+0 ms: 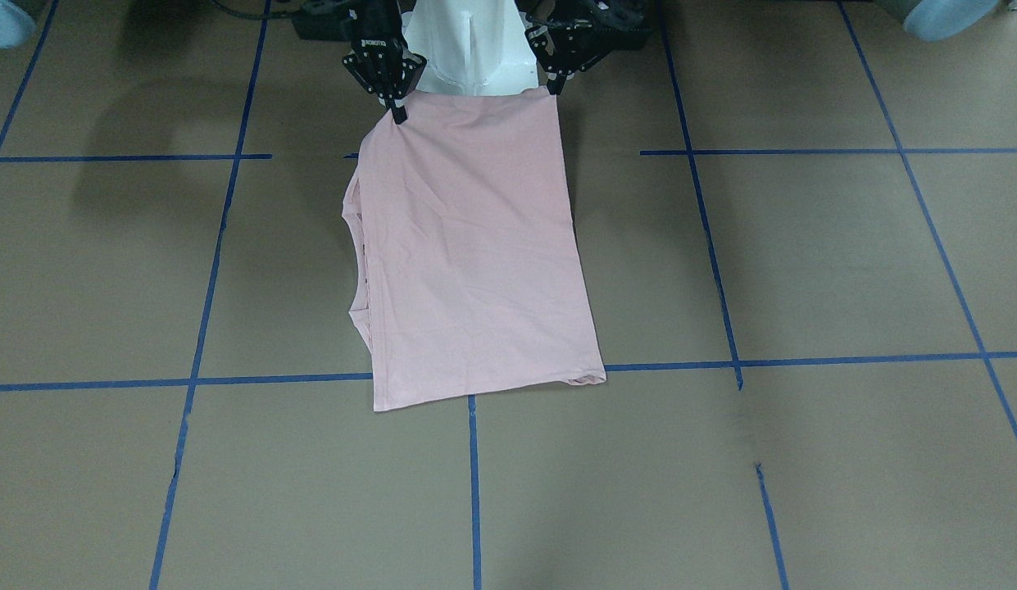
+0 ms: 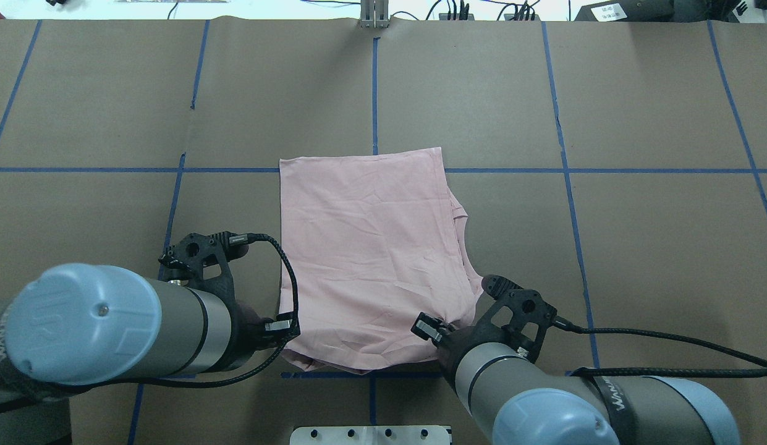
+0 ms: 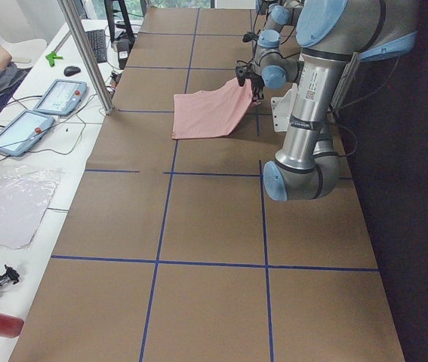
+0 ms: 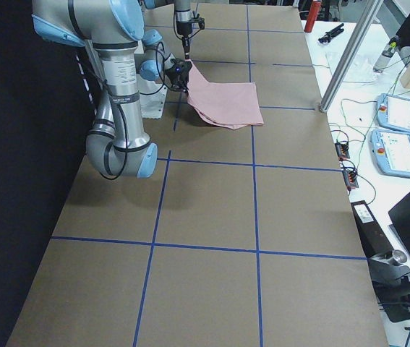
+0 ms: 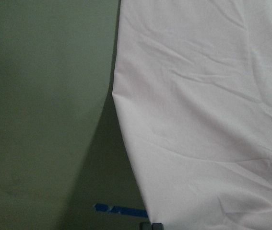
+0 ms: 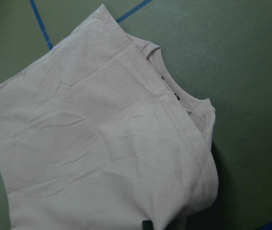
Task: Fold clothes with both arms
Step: 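Lift the near edge with both grippers and fold it away from the robot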
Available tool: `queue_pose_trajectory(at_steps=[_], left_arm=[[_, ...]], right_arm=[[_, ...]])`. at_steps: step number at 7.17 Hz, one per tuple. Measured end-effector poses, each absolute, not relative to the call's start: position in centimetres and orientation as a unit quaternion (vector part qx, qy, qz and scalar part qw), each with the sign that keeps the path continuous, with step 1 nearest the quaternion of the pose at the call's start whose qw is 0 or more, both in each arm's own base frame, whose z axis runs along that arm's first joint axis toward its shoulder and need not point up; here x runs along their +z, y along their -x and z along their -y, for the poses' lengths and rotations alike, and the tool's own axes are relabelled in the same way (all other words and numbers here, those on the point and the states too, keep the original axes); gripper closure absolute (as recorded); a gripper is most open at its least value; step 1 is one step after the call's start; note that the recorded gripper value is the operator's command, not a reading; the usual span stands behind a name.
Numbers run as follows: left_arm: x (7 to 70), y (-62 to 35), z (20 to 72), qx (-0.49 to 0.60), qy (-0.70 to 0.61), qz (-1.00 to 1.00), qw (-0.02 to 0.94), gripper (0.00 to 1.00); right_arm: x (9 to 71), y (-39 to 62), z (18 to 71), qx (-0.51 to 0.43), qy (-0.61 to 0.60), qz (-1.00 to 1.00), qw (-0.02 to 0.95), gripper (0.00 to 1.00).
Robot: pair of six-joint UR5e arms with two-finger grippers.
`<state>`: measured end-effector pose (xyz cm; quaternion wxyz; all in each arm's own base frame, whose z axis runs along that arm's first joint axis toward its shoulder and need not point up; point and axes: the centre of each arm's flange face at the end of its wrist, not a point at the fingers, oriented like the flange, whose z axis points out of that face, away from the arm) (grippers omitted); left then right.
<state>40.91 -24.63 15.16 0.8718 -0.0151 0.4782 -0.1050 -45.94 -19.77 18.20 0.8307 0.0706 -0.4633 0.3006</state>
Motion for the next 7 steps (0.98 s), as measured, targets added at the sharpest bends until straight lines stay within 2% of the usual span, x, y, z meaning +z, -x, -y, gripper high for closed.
queue_pose_trajectory(at_steps=[2,4,7], left_arm=[[14.4,-40.8,25.3,-0.102,0.012,-0.469,0.877,1.0],[15.8,-42.3,28.0,-0.095,-0.01,-0.451,0.887,1.0],[17.9,-44.5,34.6,-0.098,-0.049,-0.442,0.89,1.0]], right_arm=[[17.9,45.5,19.0,0.293,-0.07,0.454,0.838,1.0],[17.9,46.7,20.4,0.295,-0.081,0.443,0.843,1.0],[17.4,49.3,28.7,0.306,-0.111,0.409,0.853,1.0]])
